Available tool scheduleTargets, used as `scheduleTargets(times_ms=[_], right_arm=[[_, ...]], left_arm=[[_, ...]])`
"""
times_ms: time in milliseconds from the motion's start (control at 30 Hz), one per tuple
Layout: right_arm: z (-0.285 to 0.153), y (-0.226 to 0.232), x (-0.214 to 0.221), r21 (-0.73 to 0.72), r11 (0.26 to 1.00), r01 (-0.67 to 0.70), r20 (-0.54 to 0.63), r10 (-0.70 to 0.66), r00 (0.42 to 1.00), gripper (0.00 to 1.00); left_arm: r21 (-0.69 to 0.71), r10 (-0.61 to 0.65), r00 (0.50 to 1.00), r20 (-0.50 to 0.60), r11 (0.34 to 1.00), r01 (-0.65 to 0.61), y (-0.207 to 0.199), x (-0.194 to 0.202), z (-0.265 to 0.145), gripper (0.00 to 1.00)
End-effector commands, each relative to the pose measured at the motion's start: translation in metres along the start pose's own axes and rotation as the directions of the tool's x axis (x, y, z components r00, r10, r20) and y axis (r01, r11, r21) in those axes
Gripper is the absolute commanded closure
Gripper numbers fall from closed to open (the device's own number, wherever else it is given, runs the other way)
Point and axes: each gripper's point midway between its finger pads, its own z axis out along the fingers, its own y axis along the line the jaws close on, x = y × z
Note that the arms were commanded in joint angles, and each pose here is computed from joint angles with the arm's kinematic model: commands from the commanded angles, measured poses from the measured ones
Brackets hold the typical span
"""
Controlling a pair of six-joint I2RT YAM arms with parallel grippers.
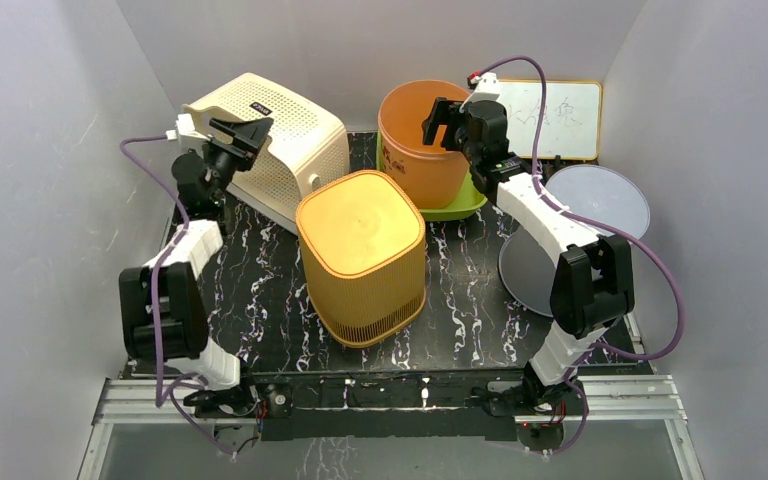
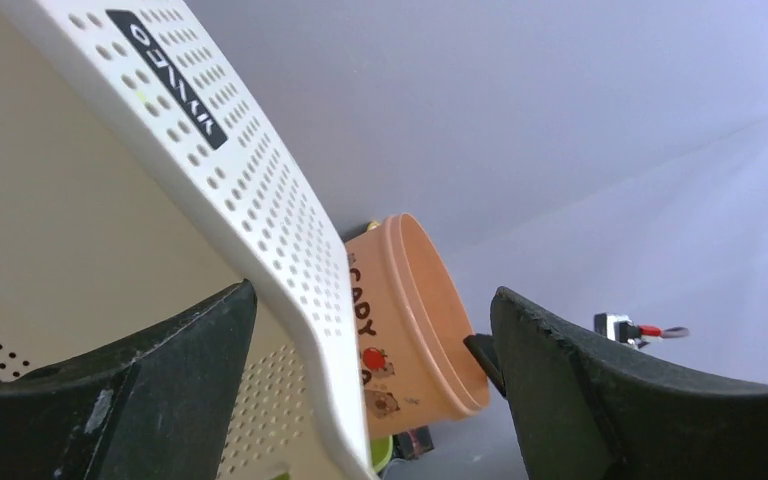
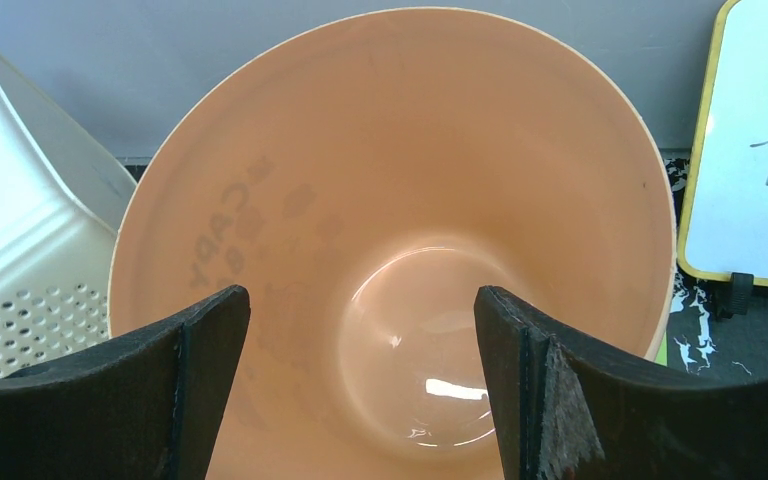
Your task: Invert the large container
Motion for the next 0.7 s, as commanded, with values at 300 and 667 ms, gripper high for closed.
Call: scheduleTargets(times_ms=[300, 667], right_arm=[[0.005, -0.017, 0.006, 0.060, 0.997, 0.050, -0.026, -0.049, 0.998, 0.17], [0.016, -0.018, 0.019, 0.055, 0.997, 0.045, -0.053, -0.042, 0.998, 0.17]], left_arm=[[0.134, -0.042, 0.999, 0.024, 0.990, 0.038, -0.002, 0.012, 0.058, 0.32], [0.250, -0.020, 1.000, -0.001, 0.968, 0.020, -0.023, 0.014, 0.059, 1.00]])
